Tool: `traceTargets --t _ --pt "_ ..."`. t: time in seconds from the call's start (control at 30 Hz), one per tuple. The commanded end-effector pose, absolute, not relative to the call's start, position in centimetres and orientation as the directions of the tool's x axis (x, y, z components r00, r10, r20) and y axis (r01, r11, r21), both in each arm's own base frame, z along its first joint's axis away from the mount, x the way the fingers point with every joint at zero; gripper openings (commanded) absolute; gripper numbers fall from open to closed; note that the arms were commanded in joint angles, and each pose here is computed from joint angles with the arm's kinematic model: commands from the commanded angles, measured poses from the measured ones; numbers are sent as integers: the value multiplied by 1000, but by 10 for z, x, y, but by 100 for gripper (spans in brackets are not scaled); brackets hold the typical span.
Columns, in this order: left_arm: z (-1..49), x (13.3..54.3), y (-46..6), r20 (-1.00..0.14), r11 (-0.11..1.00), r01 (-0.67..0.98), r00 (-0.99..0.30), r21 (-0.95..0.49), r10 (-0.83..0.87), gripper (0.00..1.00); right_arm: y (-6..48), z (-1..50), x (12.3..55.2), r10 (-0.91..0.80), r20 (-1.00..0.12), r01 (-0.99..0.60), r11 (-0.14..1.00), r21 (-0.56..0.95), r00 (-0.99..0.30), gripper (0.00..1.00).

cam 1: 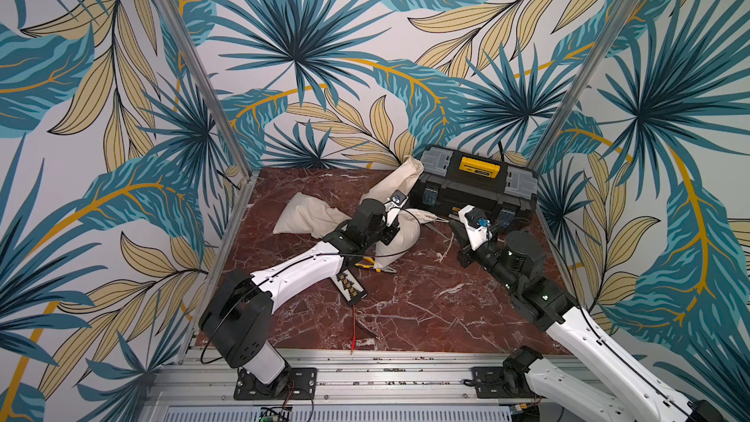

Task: Close the soil bag
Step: Frap the soil bag at the center of the board, then place the soil bag at the corner of the board.

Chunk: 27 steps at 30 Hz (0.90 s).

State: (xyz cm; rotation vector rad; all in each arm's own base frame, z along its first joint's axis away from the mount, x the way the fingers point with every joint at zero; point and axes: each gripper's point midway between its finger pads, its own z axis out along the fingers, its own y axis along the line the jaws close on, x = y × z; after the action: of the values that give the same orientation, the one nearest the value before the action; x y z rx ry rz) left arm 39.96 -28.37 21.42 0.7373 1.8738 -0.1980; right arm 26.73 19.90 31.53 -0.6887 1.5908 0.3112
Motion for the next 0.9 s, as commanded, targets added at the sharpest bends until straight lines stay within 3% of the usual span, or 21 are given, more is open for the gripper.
traceTargets --t 0.0,0.1,0.17,0.3,0.37,0.43,0.5,0.67,0.77,0.87 --pt "168 421 -163 -770 908 244 -482 340 418 13 152 412 266 -60 -976 -392 909 -139 207 0" --pt "175 418 -172 -792 907 287 -451 308 411 9 152 406 272 -68 -980 -379 915 -136 188 0" --pt "178 414 -186 -810 898 348 -423 270 407 14 146 407 278 -82 -981 -336 932 -138 175 0" --pt "197 392 -235 -887 827 545 -302 139 348 37 122 411 288 -139 -982 -202 966 -162 125 0" --pt "211 381 -251 -919 784 616 -257 82 298 54 106 417 288 -155 -982 -122 978 -168 108 0" --pt "227 375 -260 -942 755 654 -223 46 250 74 87 423 285 -174 -981 -30 984 -177 89 0" --pt "236 377 -260 -955 764 644 -208 29 211 83 60 430 278 -194 -979 101 977 -186 71 0" --pt "240 413 -238 -947 863 504 -263 27 183 95 1 456 243 -154 -982 342 933 -108 111 0" --pt "237 437 -243 -938 878 473 -269 68 217 99 -10 450 237 -151 -984 393 914 -101 99 0" --pt "229 460 -253 -935 883 461 -266 91 235 99 1 415 252 -157 -987 378 916 -134 32 6"
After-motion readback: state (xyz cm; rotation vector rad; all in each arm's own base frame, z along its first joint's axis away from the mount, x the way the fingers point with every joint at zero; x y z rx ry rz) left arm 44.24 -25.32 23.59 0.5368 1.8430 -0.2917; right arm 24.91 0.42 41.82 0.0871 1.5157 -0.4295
